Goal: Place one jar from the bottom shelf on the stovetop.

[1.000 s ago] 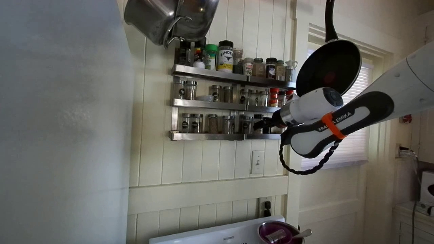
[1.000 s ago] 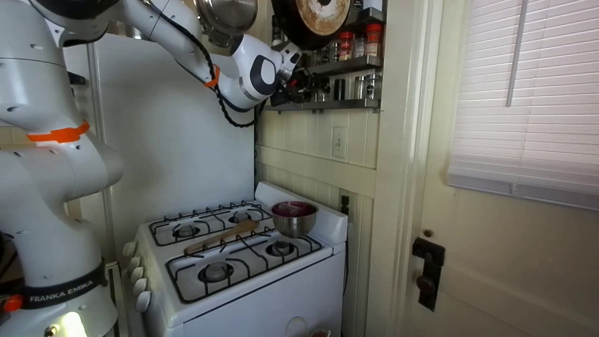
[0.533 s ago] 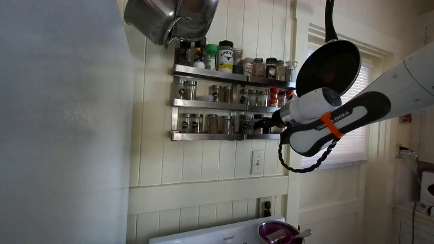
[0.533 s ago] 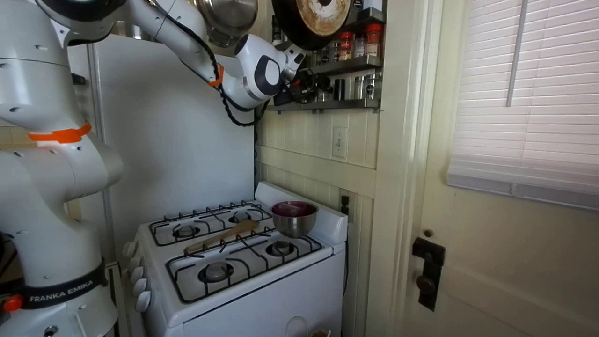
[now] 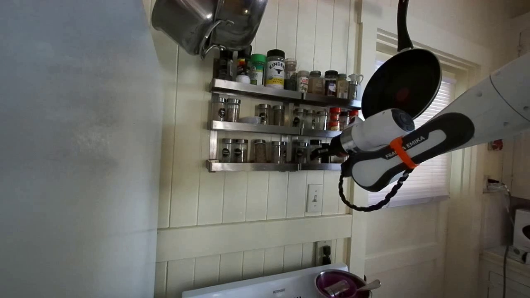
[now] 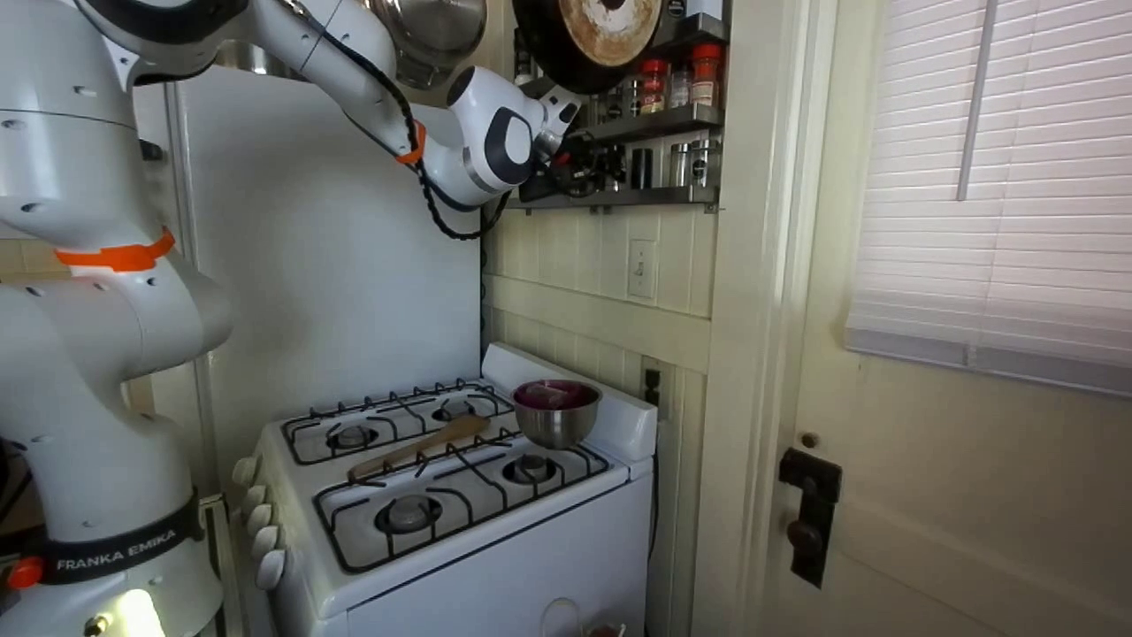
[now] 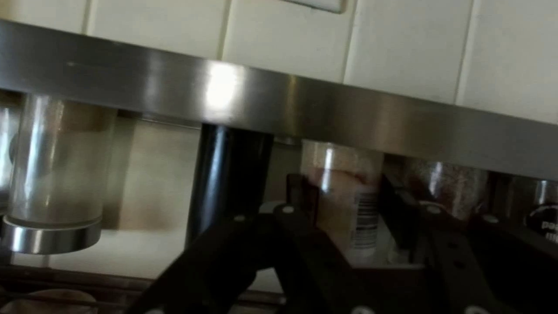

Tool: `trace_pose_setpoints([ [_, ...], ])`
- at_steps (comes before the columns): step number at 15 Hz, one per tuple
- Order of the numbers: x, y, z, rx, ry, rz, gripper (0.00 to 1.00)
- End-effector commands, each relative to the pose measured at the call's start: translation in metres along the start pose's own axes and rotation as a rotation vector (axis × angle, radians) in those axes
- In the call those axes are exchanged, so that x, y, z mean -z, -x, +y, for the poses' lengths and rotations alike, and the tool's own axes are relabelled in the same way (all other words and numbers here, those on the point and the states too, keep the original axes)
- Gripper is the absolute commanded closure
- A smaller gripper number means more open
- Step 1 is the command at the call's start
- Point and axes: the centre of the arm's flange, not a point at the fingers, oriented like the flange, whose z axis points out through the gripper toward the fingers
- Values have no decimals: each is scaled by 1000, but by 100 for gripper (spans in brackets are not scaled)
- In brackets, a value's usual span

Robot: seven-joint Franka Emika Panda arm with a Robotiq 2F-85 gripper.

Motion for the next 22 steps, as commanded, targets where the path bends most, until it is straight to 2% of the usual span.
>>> trace_pose_setpoints([
  [1,-10,0,-6,31,-10,-23,78],
  [9,20,24,-27,94,-40,12,78],
  [16,34,37,-30,124,-6,71,78],
  [22,47,49,-32,198,37,107,78],
])
